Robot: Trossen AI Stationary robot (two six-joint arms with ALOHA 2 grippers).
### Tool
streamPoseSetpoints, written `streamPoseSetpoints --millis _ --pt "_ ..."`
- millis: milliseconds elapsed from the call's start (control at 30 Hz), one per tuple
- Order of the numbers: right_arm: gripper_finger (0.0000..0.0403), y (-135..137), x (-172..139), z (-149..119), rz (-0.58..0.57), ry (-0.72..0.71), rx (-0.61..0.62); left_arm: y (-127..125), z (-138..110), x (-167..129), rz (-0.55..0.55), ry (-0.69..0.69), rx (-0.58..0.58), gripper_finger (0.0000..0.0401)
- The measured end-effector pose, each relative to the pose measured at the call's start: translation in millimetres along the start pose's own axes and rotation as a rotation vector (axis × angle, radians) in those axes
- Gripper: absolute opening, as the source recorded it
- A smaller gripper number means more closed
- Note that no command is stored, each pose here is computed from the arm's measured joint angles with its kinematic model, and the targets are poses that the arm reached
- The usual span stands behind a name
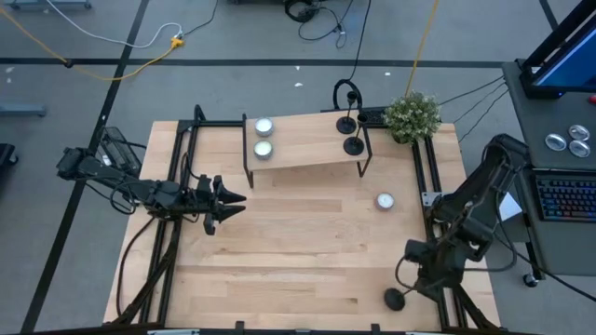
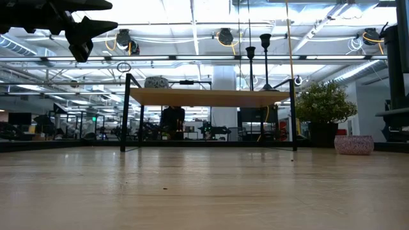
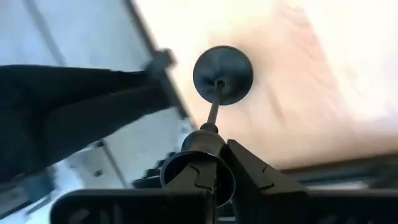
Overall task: Pick & Place candle stick holders
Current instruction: Put the black candle holder on the shelf
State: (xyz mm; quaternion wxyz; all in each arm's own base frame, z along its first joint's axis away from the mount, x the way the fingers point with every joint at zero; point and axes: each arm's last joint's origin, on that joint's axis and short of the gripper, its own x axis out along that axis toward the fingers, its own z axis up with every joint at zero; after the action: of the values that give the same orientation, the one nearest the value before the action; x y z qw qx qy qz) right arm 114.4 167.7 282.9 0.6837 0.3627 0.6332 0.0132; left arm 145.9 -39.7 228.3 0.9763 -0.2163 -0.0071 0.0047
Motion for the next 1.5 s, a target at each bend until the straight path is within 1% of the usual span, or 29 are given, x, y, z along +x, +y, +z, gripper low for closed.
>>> streamPoseSetpoints --millis 100,167,267,400,467,567,667,733,867,1033,1133,1300,1400,1500 --pt "0.0010 3.0 -4.8 12.5 0.062 -0.051 -0.013 -0.1 0.2 0.0 0.000 -0.002 -0.002 0.0164" --pt "0.0010 6.7 -7.3 22.1 0.115 -0.094 -0.025 -0.6 1.4 0.0 -0.006 -0.014 -0.024 0.0163" --pt "0.0010 10.0 -11.4 36.9 0.175 -0.144 -0.042 -2.9 6.5 -0.3 -0.030 -0.063 -0.070 0.0164" --pt "0.0010 12.9 -18.3 58.5 0.249 -0.222 -0.067 -6.0 14.1 -1.2 -0.065 -0.138 -0.080 0.0164" --pt "0.0010 12.2 -22.1 69.1 0.280 -0.235 -0.077 -7.0 16.5 -1.6 -0.077 -0.161 -0.087 0.0164" --pt "0.0010 8.4 -27.9 84.6 0.313 -0.244 -0.093 -9.6 20.6 0.3 -0.081 -0.176 -0.072 0.0163" --pt "0.0010 2.4 -33.6 98.5 0.337 -0.240 -0.116 -15.5 26.4 8.4 -0.072 -0.159 -0.027 0.0163" --pt "0.0010 -2.6 -37.5 107.2 0.349 -0.239 -0.132 -21.9 32.0 18.0 -0.060 -0.130 0.007 0.0164" --pt "0.0010 -12.7 -45.6 122.4 0.376 -0.243 -0.156 -36.2 44.0 45.5 0.000 -0.020 0.055 0.0164" --pt "0.0010 -22.5 -53.0 134.8 0.389 -0.271 -0.206 -49.3 56.4 87.9 0.093 0.127 0.063 0.0163" --pt "0.0010 -27.2 -56.4 140.4 0.375 -0.308 -0.243 -55.2 64.3 113.9 0.073 0.184 0.060 0.0164" --pt "0.0010 -33.9 -61.1 147.6 0.354 -0.359 -0.280 -64.1 78.7 154.4 -0.006 0.295 0.049 0.0163" --pt "0.0010 -36.4 -65.7 151.4 0.341 -0.387 -0.303 -67.9 85.9 176.0 -0.002 0.390 0.050 0.0163" --pt "0.0010 -29.7 -76.8 158.4 0.342 -0.429 -0.351 -71.5 92.7 194.1 0.017 0.466 0.056 0.0164"
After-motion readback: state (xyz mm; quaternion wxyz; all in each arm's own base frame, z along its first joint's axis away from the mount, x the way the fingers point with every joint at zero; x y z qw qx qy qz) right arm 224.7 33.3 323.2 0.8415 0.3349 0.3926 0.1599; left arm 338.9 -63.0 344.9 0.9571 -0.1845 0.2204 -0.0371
